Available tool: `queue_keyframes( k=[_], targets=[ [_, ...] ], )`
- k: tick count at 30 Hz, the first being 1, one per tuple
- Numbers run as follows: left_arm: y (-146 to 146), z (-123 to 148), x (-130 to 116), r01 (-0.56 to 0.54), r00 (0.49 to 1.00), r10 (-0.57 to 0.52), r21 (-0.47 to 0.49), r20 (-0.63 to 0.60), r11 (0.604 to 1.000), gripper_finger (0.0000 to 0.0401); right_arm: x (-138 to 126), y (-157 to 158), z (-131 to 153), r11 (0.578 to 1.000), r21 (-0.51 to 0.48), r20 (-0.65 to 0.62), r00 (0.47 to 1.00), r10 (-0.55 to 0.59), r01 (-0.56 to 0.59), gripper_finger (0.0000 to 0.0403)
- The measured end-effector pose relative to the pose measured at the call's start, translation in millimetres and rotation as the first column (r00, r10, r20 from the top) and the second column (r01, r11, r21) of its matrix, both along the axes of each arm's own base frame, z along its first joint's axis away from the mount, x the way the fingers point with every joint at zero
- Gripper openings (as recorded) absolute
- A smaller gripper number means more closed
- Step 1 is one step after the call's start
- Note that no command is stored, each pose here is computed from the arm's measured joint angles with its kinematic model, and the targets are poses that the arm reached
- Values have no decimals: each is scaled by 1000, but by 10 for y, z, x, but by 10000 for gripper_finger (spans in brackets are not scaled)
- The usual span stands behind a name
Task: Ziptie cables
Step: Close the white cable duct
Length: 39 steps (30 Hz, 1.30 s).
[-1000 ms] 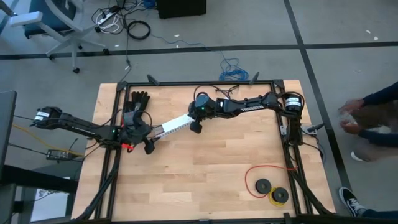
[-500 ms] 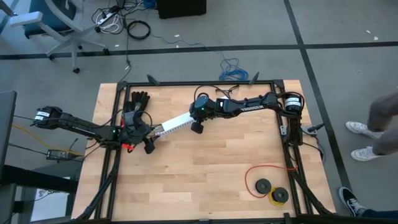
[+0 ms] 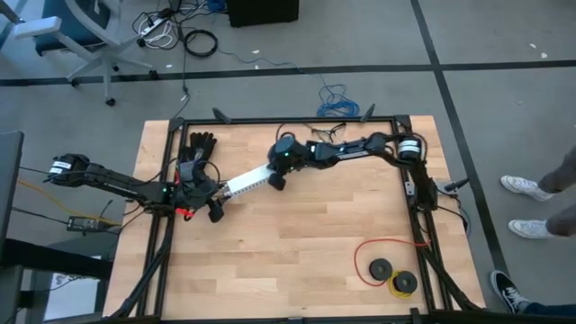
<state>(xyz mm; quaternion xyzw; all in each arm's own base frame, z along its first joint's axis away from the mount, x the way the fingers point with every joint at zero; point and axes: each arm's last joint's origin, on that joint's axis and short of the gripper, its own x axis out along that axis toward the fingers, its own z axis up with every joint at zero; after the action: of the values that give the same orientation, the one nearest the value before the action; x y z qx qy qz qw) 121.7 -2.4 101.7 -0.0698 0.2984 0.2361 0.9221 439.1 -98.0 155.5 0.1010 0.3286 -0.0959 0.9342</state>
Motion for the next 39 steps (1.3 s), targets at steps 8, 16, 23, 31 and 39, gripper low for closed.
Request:
queue_keyframes(
  k=[8, 16, 23, 31, 39],
  targets=[
    [-1, -1, 3, 1, 1000, -1, 0, 0, 1000, 216, 173, 146, 266, 990, -102, 132, 985, 113, -100, 0],
    [-1, -5, 3, 0, 1000, 0, -1, -2, 1000, 216, -15, 184, 499, 971, -235, -11, 999, -43, 40, 0],
    [-1, -5, 3, 0, 1000, 0, -1, -2, 1000, 216, 45, 183, 156, 986, -167, -85, 995, -42, 27, 0],
    [-1, -5, 4, 2, 1000, -2, -2, -2, 1000, 216, 103, 142, 150, 995, -50, 10, 996, 88, -88, 0],
    [-1, -4, 4, 2, 1000, -2, -2, -1, 1000, 216, -45, 242, 281, 964, -251, -145, 982, -124, 85, 0]
  ],
)
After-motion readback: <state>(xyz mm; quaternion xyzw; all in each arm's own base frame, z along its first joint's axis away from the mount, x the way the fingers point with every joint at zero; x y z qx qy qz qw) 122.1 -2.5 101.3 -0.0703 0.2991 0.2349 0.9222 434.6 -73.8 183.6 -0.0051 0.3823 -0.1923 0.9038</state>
